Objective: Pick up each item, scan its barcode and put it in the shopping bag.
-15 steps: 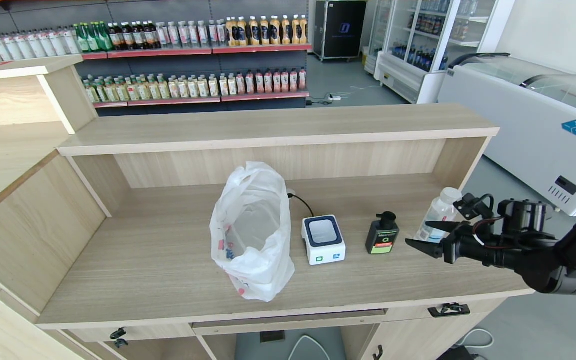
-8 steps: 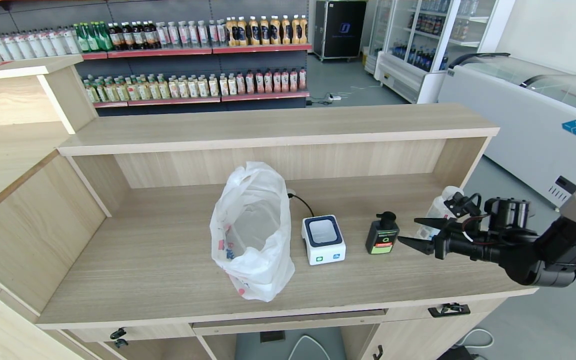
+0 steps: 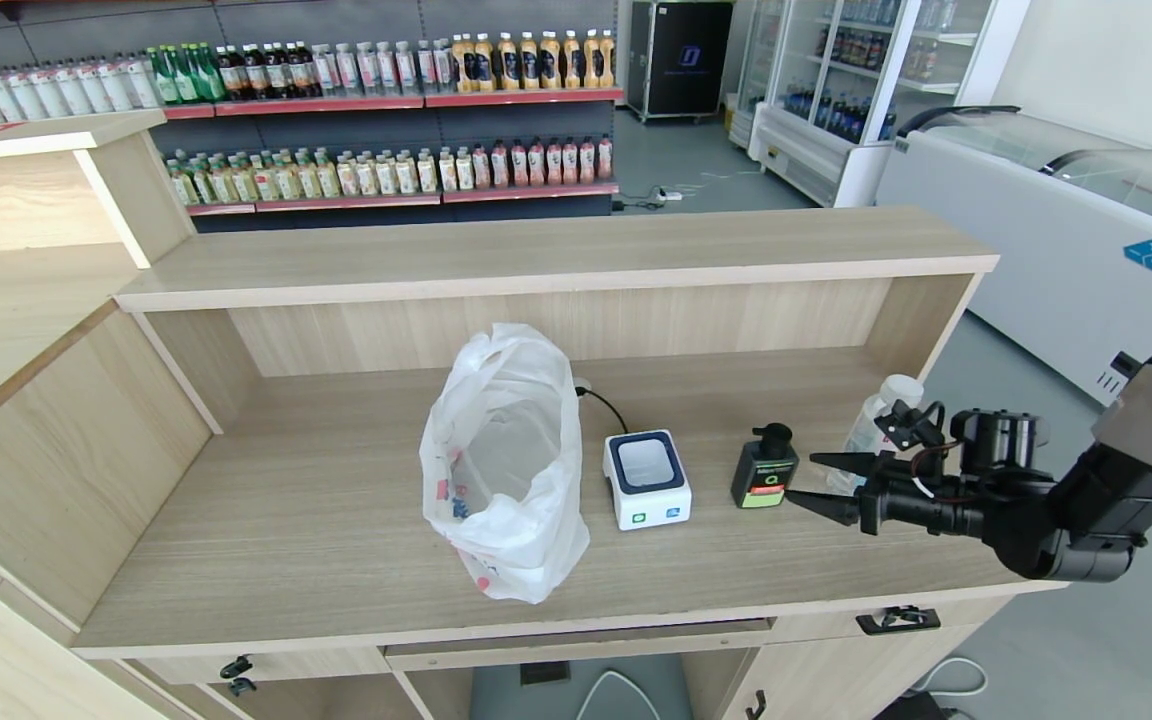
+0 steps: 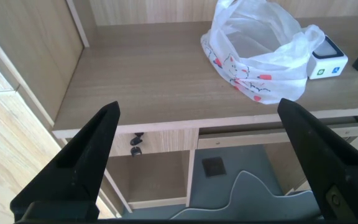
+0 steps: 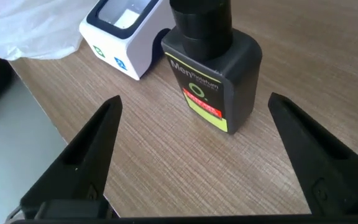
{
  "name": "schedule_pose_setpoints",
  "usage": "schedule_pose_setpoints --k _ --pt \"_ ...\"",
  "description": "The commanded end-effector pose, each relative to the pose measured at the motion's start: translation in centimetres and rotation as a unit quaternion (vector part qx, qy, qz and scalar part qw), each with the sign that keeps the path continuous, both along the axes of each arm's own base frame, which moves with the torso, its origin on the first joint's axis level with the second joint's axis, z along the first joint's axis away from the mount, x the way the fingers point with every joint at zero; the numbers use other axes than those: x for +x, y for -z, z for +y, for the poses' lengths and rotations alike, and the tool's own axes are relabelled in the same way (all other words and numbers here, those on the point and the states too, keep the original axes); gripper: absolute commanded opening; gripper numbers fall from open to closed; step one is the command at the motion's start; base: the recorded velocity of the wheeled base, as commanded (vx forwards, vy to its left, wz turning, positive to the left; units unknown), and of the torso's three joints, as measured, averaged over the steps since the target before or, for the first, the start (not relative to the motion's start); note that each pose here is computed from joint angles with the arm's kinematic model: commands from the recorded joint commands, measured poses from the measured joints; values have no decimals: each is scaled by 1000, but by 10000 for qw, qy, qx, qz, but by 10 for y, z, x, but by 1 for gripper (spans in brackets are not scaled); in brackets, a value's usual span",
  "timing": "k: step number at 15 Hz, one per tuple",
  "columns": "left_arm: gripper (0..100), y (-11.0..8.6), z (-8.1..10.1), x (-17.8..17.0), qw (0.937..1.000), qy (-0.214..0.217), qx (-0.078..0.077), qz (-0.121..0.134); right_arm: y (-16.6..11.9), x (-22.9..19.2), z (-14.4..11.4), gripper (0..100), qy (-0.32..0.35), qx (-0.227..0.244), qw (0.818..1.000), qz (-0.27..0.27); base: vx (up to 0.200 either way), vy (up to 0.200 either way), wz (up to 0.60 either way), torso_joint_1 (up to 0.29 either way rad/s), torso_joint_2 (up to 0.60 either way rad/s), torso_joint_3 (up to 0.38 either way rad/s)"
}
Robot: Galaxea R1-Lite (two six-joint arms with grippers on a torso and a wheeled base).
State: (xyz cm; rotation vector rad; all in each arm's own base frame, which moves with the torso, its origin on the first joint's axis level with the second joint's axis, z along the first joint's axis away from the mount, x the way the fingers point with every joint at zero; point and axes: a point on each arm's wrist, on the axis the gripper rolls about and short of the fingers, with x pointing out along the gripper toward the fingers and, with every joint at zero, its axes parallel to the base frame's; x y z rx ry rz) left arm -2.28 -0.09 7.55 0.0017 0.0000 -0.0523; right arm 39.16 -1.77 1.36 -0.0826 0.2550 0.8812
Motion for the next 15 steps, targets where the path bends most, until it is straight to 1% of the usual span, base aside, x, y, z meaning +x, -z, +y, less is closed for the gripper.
schedule_pose_setpoints --k 1,3,6,11,13,14,15 --pt "100 0 0 0 10000 7 -1 8 4 1 1 0 -24 9 10000 42 0 0 0 0 0 0" --pt "100 0 0 0 10000 -1 -1 8 8 1 4 0 -85 17 9999 66 0 0 0 0 0 0" --pt "100 0 0 0 10000 -1 -1 8 5 1 5 0 -93 14 9999 35 0 0 0 0 0 0" --pt "100 0 0 0 10000 -1 -1 8 -20 -2 -7 0 38 -157 9990 -416 0 0 0 0 0 0" --pt "100 0 0 0 10000 7 -1 8 -28 -4 -17 0 169 -177 9984 -512 0 0 0 0 0 0" --pt "100 0 0 0 10000 7 -1 8 -29 -4 -21 100 230 -181 9982 -519 0 0 0 0 0 0" --pt "100 0 0 0 10000 -1 -1 8 -28 -3 -24 100 252 -162 9983 -502 0 0 0 0 0 0"
